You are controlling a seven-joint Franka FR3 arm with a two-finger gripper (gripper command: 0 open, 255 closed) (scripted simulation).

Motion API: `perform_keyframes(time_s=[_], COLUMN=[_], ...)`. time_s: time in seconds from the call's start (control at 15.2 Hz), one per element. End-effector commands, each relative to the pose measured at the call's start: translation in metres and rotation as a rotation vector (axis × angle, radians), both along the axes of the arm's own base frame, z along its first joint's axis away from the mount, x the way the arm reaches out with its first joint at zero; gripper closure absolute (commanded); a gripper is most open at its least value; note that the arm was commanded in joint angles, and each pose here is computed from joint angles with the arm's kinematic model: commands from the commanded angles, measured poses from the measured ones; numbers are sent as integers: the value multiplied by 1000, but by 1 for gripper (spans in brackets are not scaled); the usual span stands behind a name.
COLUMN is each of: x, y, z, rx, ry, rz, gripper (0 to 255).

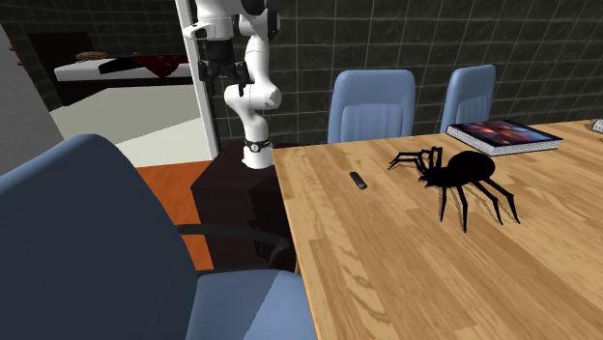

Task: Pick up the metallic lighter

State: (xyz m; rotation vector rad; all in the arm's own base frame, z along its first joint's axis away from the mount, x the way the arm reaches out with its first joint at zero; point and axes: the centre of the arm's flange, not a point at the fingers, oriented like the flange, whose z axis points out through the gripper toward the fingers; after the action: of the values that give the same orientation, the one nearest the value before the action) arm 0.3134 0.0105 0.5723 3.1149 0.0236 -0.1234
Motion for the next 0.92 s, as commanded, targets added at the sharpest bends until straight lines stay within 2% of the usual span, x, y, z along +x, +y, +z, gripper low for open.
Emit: perform_keyframes(time_s=[0.0, 0.86], x=[0, 69], y=[0, 142], z=[0, -57], rx=[0, 19], ry=[0, -30], rz=[0, 100], gripper=[0, 0])
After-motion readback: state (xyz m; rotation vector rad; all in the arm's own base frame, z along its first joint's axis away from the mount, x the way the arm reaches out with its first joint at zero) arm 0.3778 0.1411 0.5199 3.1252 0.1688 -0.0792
